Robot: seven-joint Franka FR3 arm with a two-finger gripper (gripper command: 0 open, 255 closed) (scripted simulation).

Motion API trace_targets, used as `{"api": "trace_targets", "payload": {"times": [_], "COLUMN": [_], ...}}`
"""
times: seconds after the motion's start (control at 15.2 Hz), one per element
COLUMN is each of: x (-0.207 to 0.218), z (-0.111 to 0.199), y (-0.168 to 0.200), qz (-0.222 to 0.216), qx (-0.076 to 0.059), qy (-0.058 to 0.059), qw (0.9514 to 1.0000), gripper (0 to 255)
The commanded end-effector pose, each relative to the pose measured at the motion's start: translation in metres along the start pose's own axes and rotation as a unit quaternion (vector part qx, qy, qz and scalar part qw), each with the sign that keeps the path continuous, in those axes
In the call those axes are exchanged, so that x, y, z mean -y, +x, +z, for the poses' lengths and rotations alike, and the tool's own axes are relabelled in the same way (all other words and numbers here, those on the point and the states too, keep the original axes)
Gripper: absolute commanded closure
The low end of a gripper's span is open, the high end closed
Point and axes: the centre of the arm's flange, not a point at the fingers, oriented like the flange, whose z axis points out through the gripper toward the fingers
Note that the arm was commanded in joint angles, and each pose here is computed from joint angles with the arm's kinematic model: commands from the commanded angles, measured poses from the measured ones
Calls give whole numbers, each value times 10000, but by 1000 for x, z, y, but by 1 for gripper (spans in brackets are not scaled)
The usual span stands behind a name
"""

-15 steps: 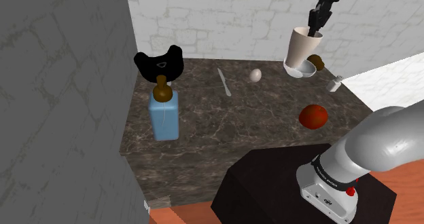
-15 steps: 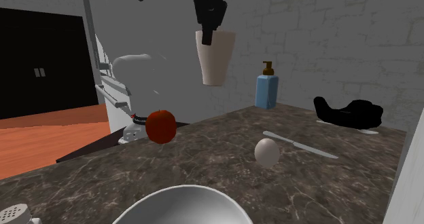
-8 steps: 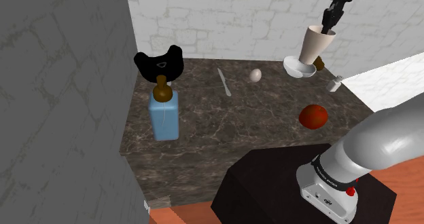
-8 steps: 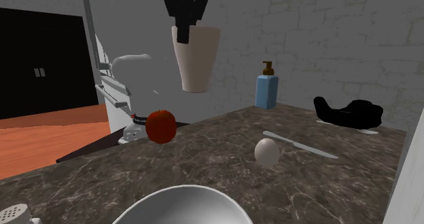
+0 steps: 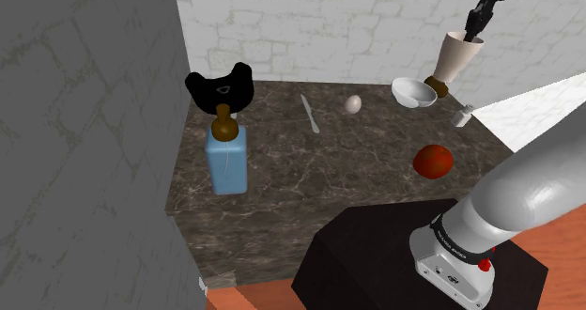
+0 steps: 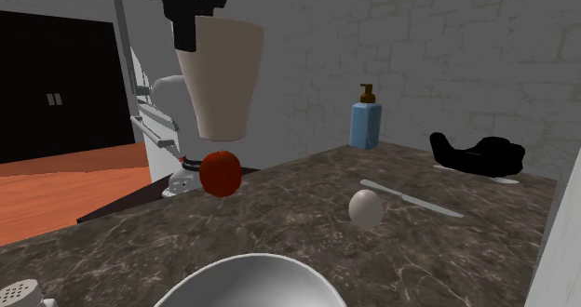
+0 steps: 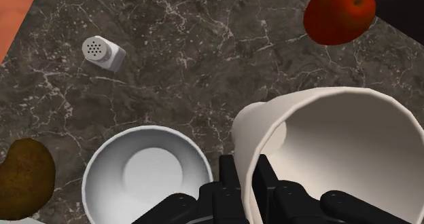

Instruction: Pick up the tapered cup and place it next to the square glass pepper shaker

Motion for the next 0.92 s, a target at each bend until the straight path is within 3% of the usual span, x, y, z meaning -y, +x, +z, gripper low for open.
{"api": "trace_targets", "payload": {"times": [0.0, 0.73, 0.86], "x": [-25, -169, -178], "z": [-1, -15, -11], "y": [-3, -20, -20], "qz": [-13, -13, -13], "qx": [0, 1, 0], "qy": [-4, -4, -4], "qw": [10000, 10000, 10000], "gripper": [255, 255, 255]}}
